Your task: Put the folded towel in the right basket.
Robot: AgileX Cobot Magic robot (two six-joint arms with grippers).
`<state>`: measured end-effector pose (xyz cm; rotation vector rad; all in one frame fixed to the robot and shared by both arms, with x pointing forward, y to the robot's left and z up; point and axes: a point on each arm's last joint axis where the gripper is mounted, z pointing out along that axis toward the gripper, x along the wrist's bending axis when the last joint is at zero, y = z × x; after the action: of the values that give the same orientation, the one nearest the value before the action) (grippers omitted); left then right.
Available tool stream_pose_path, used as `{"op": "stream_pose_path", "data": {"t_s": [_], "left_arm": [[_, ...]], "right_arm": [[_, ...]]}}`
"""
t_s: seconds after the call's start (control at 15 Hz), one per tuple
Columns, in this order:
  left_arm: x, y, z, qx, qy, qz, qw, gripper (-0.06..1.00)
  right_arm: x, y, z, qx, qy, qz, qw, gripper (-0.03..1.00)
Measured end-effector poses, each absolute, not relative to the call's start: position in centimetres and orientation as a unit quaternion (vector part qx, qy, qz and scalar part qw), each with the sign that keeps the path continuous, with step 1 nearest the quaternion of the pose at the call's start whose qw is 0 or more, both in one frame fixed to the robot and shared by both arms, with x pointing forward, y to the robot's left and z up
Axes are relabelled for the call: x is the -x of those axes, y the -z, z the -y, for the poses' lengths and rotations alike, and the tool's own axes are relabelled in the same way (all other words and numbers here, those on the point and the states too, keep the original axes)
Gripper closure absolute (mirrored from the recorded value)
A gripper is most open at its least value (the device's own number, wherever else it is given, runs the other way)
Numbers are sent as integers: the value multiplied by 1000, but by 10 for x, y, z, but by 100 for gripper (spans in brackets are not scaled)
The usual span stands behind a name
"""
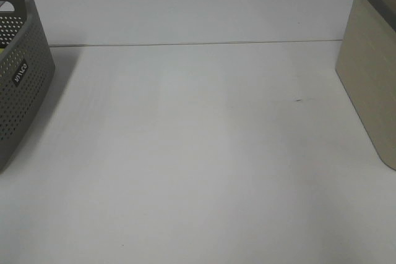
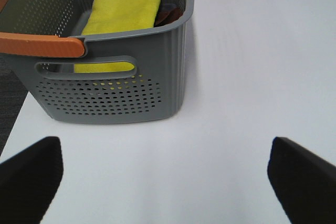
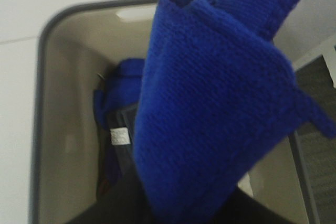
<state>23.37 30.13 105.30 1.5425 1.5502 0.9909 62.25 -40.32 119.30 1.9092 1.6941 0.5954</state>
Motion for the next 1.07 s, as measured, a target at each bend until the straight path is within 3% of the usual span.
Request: {"op": "stream_pose_path", "data": {"t_s": [0.2,0.27,0.33,0.4,0.47,0.73,1.07], "left_arm": [[-234,-1053,-301,-599,-385,-602,362,-4],[-234,-1053,-301,-599,-385,-602,362,-4],[-234,-1053,-301,-599,-385,-602,362,-4],[-234,-1053,-301,-599,-385,-602,362,-4],[-234,-1053,-301,-599,-385,-602,362,-4],[-234,-1053,-301,-599,-385,-602,362,-4],[-234,-1053,-301,-599,-385,-602,362,-4]], "right_arm": [[-632,-1137,408,-743,-169,-621,186,85],[-634,-1119,409,-757,-156,-614,160,74],[-637,-1100,410,-768,-140,-610,137,24],[-638,-1098,410,-769,-138,-609,134,11],[-638,-1098,410,-770,-139,-608,134,4],[-632,-1118,391,-764,-178,-605,133,0],[-582,-1186,309,-697,-249,-650,171,0]]}}
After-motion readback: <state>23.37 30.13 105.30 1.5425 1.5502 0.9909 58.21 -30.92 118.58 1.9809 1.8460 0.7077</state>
